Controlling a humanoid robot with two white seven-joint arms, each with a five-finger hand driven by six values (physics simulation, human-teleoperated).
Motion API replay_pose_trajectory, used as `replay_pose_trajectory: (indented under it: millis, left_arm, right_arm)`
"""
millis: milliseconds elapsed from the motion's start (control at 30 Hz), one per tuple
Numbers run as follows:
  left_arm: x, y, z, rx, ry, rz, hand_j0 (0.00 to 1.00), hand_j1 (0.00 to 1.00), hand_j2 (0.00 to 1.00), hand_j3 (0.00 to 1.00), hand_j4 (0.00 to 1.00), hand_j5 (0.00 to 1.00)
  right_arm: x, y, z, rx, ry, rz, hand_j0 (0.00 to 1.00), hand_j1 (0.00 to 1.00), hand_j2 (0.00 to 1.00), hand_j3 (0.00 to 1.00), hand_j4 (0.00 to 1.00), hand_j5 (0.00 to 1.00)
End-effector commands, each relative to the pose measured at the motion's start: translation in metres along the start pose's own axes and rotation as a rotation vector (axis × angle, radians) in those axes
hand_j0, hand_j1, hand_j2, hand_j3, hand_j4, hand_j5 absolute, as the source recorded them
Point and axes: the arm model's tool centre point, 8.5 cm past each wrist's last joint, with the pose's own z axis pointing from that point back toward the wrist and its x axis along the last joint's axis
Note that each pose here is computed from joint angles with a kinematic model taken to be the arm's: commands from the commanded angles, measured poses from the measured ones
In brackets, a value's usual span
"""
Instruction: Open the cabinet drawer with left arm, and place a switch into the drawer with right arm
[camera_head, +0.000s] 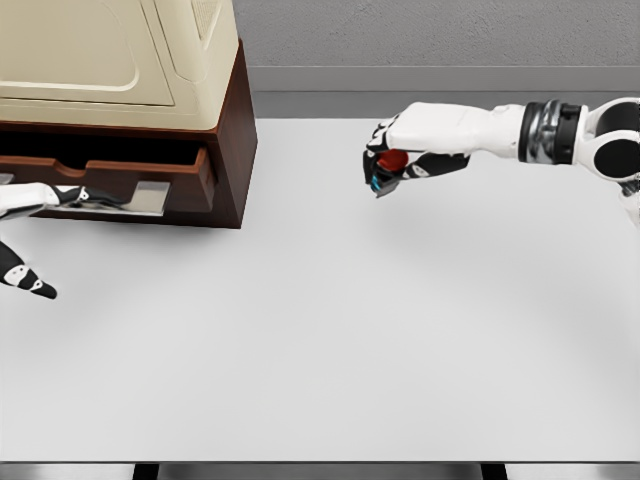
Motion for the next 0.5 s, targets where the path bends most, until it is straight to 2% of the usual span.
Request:
replay_pose_trajectory:
  millis: [0,467]
  left_arm:
    - [-0.004,-0.001,0.004,-0.011,0.028,-0.050,1.00,1.00,1.00,1.00,1.00,1.00]
    - [-0.009,-0.006,0.010,-0.022,0.047,-0.045,1.00,1.00,1.00,1.00,1.00,1.00]
  right_arm:
    - [0.002,0.001,-0.005,0.000,-0.010,-0.008,0.48,0.48,0.48,0.48,0.48,0.48]
    - [0.022,-0.012,-0.037,-0.007,-0.077,0.010,0.48,0.48,0.48,0.48,0.48,0.48]
